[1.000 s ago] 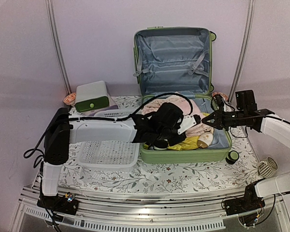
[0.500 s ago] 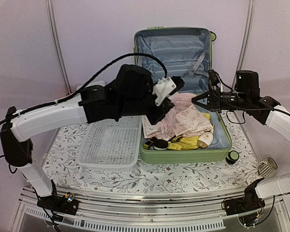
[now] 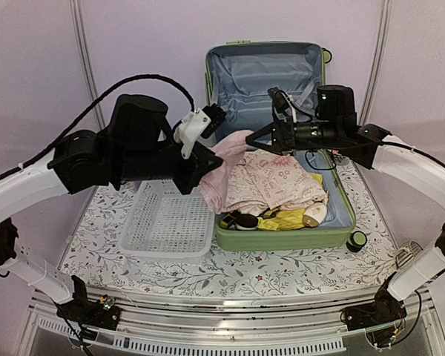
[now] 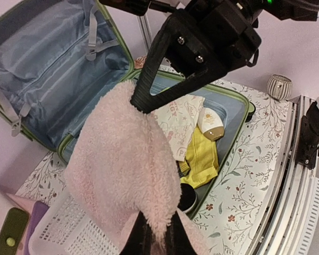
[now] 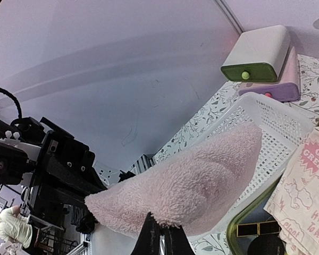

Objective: Open, take out, and arrange the luggage
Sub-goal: Place the clothes in the bin.

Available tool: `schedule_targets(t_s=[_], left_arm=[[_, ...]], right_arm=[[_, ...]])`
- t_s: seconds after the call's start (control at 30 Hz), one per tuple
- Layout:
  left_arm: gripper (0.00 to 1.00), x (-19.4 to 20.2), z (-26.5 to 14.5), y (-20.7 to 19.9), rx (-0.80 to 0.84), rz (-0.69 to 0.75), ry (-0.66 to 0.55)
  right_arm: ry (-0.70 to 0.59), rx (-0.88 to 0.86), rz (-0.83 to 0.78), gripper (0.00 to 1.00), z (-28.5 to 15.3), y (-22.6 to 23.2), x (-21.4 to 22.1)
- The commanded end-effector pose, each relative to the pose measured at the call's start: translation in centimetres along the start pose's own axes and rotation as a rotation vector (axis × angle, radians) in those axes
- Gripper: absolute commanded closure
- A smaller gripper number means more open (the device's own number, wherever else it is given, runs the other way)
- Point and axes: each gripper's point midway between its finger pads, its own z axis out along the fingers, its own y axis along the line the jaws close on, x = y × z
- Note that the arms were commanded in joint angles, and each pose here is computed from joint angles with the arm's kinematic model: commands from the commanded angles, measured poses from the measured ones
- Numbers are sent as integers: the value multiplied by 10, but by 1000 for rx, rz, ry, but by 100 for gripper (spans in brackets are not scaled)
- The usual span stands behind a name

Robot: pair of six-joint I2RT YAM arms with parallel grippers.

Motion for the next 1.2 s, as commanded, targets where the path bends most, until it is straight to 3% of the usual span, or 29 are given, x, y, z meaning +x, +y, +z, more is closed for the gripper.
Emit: schedule_targets(t_s=[0.0, 0.5, 0.97, 1.17], left_arm=[[100, 11, -33, 10, -28, -86, -3], [100, 72, -68, 34, -137, -228, 52], [100, 118, -85, 53, -204, -315, 112], [100, 148, -82, 58, -224, -322, 199]], right_arm=[[-22, -22, -30, 97, 27, 1, -19], [28, -118, -56, 98, 104, -7, -15], [54, -128, -103, 98, 161, -31, 4], [51, -63, -147, 98, 186, -53, 17]])
